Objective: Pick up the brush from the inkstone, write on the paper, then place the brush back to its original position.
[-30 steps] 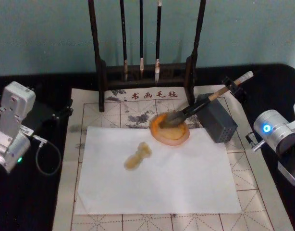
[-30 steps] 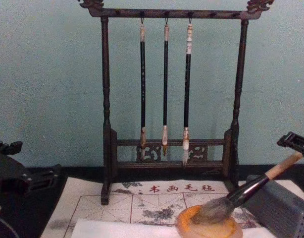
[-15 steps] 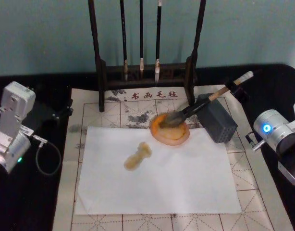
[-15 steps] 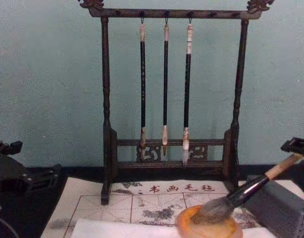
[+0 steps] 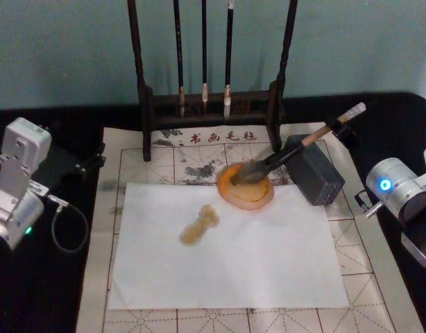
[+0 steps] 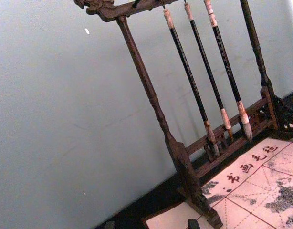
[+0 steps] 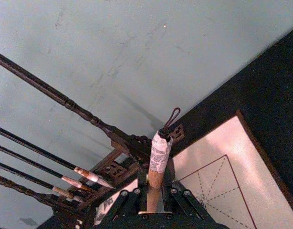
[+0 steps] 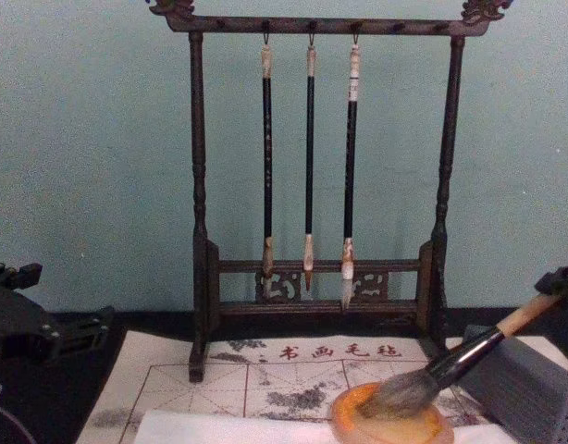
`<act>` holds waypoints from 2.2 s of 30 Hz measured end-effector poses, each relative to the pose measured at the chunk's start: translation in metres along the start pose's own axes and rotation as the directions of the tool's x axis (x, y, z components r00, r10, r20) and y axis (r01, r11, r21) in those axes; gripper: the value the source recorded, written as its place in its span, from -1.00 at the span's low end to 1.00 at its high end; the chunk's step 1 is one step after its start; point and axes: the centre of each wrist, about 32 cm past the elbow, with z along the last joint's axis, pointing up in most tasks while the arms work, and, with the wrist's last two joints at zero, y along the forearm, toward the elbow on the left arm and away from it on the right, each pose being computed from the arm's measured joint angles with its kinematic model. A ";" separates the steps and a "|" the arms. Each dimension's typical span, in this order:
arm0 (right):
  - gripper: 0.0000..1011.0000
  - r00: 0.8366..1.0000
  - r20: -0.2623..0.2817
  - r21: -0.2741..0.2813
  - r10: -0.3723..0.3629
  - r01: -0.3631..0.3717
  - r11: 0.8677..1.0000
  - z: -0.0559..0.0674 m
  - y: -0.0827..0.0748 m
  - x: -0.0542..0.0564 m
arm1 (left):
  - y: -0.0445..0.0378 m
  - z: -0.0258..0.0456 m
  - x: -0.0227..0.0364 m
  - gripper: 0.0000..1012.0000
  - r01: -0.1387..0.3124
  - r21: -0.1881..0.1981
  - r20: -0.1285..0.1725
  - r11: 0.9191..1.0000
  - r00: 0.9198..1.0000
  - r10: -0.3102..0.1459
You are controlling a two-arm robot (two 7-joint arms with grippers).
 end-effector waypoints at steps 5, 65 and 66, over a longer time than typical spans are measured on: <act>-0.61 1.000 0.000 0.000 0.000 0.000 1.000 0.000 0.000 0.000 | 0.0000 0.0000 0.0000 0.98 0.000 0.000 0.000 1.000 1.000 0.000; -0.61 0.760 0.601 -0.022 0.248 -0.294 0.956 0.024 -0.006 -0.057 | 0.0000 0.0000 0.0000 0.98 0.000 0.000 0.000 1.000 1.000 0.000; -0.61 0.753 0.609 -0.026 0.250 -0.296 0.955 0.024 -0.006 -0.058 | 0.0000 0.0000 0.0000 0.98 0.000 0.000 0.000 1.000 1.000 0.000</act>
